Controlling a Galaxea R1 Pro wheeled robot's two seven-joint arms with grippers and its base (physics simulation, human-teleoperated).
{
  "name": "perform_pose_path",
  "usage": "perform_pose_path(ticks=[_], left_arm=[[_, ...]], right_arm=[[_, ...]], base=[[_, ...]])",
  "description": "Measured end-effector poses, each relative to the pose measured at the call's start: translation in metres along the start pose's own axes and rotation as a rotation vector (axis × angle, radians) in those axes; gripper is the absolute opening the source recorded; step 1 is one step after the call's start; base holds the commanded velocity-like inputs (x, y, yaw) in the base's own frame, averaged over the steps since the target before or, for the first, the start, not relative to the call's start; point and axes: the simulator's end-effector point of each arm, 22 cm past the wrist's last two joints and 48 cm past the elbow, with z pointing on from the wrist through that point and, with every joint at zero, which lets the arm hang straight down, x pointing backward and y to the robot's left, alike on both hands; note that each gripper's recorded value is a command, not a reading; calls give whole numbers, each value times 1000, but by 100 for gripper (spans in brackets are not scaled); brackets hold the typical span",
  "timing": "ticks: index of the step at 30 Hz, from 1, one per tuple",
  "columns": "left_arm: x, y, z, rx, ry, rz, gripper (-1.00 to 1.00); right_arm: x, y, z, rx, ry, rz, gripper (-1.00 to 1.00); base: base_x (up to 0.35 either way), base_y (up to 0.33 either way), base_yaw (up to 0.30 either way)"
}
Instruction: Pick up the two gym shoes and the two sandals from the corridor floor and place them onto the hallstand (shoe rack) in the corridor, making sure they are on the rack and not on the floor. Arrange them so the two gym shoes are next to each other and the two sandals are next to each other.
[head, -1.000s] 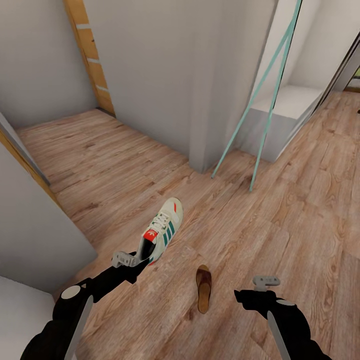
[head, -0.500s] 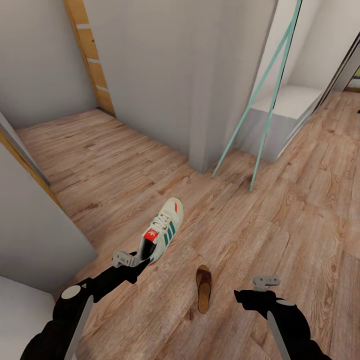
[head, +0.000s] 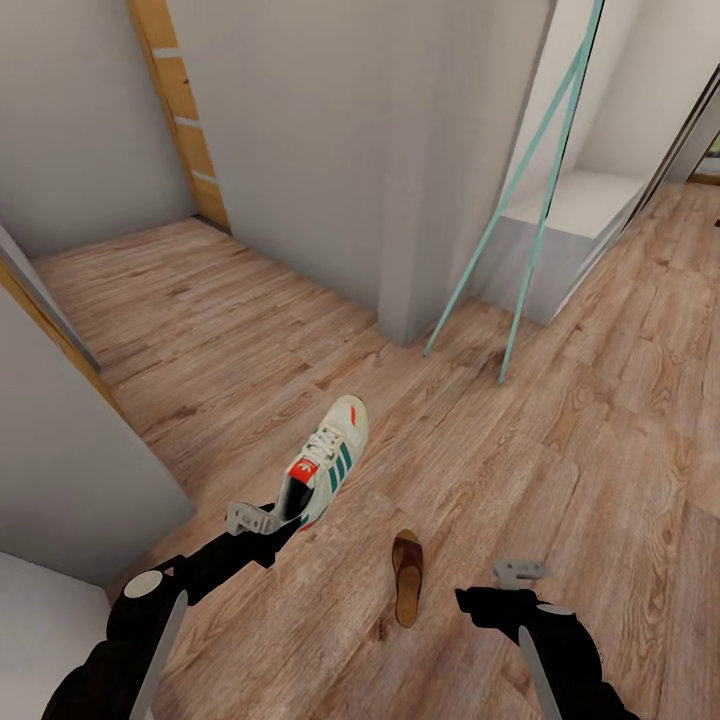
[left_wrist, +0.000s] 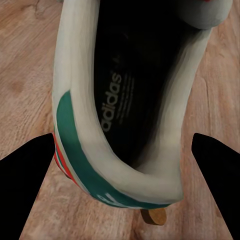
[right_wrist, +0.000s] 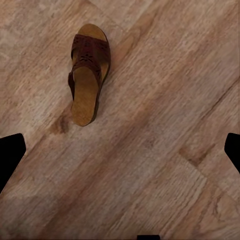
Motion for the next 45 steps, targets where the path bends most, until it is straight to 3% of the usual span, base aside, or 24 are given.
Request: perform_pose_path(ticks=[6,8,10,11,12,16,19,27,45], left_arm=[[2,-6,1,13,5,2,-100],[5,-26,7,65,16,13,-100],[10,-60,15,143,34,37,-100],[10,-89,22,209,43,70,-100],[4,-102,27,240,39,95,-100],[-47,-120,40,305,-26,174,-100],[-75,-130,43,363,-53,202,-100],[-101,-139,40,419,-82,192,-100],[-119,-135,44,418,-108,211,-100]], right_arm=[[-1,10,0,-18,-2,8,100],[-1,9,0,-15,-3,7,100],[0,9,0,-13,-2,7,100],[-1,10,0,-14,-4,5,100],[-1,10,0,-14,-4,4,100],[1,12,1,-18,-1,3,100],[0,12,1,-18,-9,1,100],[-32,12,-1,-19,-155,5,100],[-35,13,1,-24,-175,10,100]], base=[[0,0,0],[0,0,0],[0,0,0],[0,0,0],[0,0,0],[0,0,0],[0,0,0],[0,0,18],[0,0,185]])
